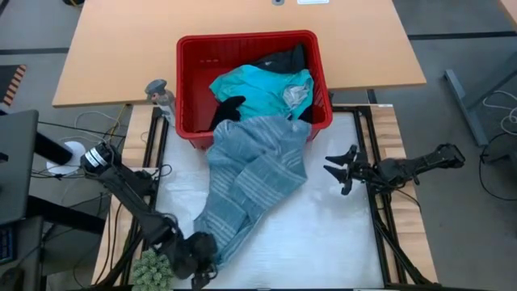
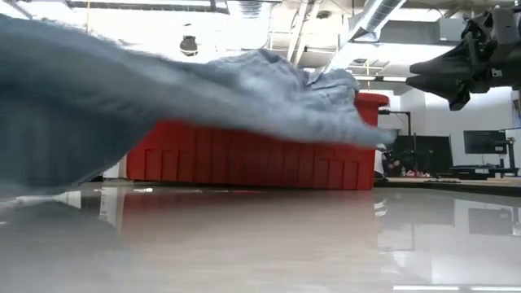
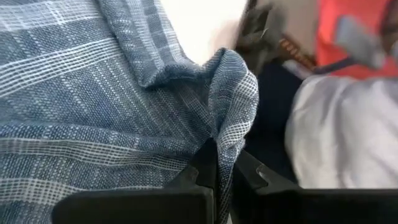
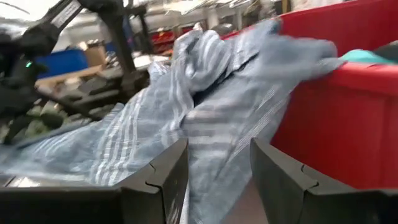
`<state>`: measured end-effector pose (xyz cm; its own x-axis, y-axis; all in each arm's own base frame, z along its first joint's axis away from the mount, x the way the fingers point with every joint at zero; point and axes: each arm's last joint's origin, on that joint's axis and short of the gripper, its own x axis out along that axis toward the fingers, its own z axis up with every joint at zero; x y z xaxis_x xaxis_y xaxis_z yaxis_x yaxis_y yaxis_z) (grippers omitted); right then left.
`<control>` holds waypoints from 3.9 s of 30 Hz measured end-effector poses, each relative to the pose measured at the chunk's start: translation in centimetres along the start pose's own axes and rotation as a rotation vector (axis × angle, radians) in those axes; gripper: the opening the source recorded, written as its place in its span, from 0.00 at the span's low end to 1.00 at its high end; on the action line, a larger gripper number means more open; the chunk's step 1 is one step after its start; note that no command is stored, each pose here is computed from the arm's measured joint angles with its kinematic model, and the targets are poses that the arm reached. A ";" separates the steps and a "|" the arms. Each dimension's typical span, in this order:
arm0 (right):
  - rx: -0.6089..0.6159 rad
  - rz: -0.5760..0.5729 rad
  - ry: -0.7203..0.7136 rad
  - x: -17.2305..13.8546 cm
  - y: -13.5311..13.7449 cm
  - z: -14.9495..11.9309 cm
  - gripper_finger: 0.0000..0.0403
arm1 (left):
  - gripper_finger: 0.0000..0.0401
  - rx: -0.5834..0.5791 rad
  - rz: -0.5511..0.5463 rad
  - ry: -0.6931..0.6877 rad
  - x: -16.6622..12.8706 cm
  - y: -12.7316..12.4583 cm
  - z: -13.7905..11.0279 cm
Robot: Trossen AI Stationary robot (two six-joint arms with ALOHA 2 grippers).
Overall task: Fold Laundry from Bin
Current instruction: Fold the patterned blue shirt
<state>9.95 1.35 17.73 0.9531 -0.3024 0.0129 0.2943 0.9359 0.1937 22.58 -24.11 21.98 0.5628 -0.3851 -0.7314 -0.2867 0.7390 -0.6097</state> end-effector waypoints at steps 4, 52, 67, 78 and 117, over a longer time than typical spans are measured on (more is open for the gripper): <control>-0.036 0.031 0.061 0.4 0.3 -0.6 0.49 | 0.00 -0.036 0.069 -0.050 -0.2 0.4 -0.8; -0.640 -0.130 0.542 15.4 7.0 -3.7 0.69 | 0.42 0.860 0.711 -0.090 -4.2 0.9 8.3; -0.601 -0.147 0.556 12.9 6.3 0.0 0.69 | 0.42 0.924 0.809 -0.287 0.6 8.2 11.9; -0.576 -0.160 0.577 12.7 6.2 -0.1 0.69 | 0.42 1.001 0.894 -0.313 4.3 9.6 11.2; -0.496 -0.184 0.593 12.5 6.1 -0.3 0.68 | 0.00 0.830 1.182 -0.077 6.4 10.1 16.9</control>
<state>23.69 3.33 18.79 0.7235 -0.4442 -0.5285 0.3149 0.8936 -0.3199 36.42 -9.78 16.34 0.3666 0.6767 -0.6385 -0.0956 0.7101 0.6976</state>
